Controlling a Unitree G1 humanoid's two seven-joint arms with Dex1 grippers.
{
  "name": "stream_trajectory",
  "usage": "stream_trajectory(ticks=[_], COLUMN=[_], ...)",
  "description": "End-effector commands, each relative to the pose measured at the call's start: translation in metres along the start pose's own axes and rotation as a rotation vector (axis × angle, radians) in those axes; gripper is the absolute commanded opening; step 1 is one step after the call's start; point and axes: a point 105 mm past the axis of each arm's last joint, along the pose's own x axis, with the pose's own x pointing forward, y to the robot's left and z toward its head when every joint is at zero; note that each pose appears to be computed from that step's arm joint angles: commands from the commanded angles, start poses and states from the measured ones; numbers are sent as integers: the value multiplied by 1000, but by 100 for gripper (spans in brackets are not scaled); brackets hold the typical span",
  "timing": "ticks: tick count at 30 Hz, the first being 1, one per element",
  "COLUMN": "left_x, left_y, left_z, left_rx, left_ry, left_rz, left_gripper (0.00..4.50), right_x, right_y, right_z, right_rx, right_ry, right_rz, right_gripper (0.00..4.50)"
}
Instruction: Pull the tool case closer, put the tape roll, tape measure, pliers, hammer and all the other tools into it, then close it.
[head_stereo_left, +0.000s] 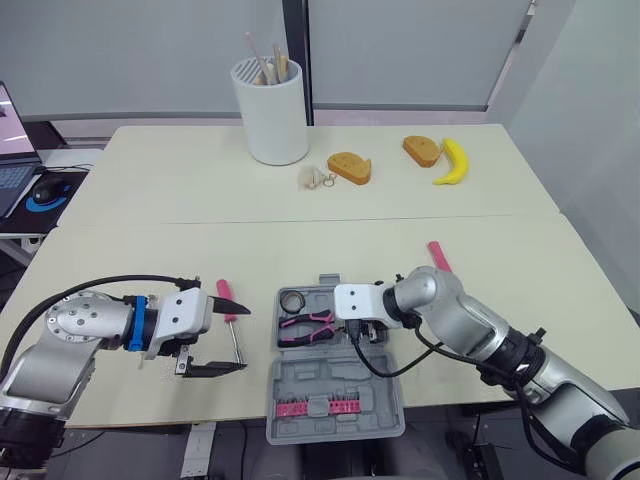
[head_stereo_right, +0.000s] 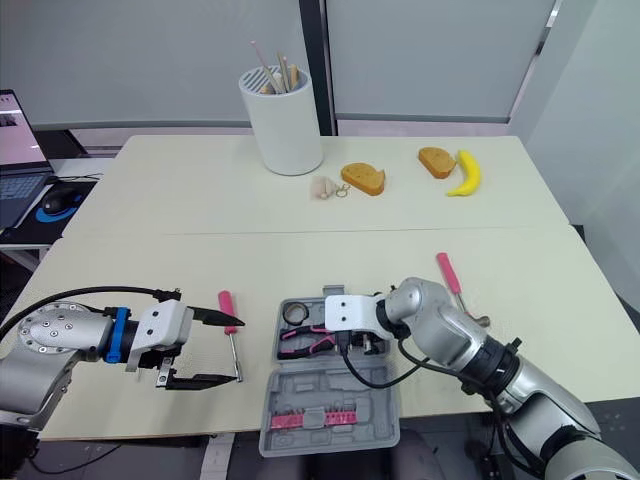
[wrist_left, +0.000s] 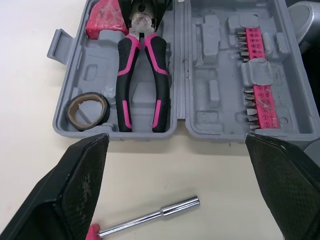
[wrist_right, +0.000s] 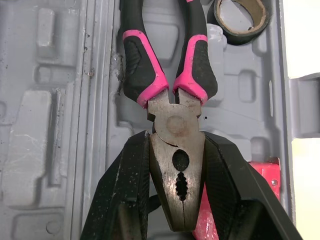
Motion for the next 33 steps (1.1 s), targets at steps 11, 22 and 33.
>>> stream_trajectory(ticks=[11, 22, 33], left_x=[3, 3, 2], left_y=[6, 7, 5], left_z=[6, 9, 9], left_rx=[50, 52, 45], left_ry=[0, 3, 9], left_rz=[30, 35, 47], left_gripper=[450, 450, 450], right_x=[-35, 12, 42], right_y=[-14, -15, -13], right_z=[41, 39, 15], right_rx=[-92, -65, -16], right_ry=[-250, -282, -165], right_rz=[-39, -71, -44], right_gripper=[303, 75, 3])
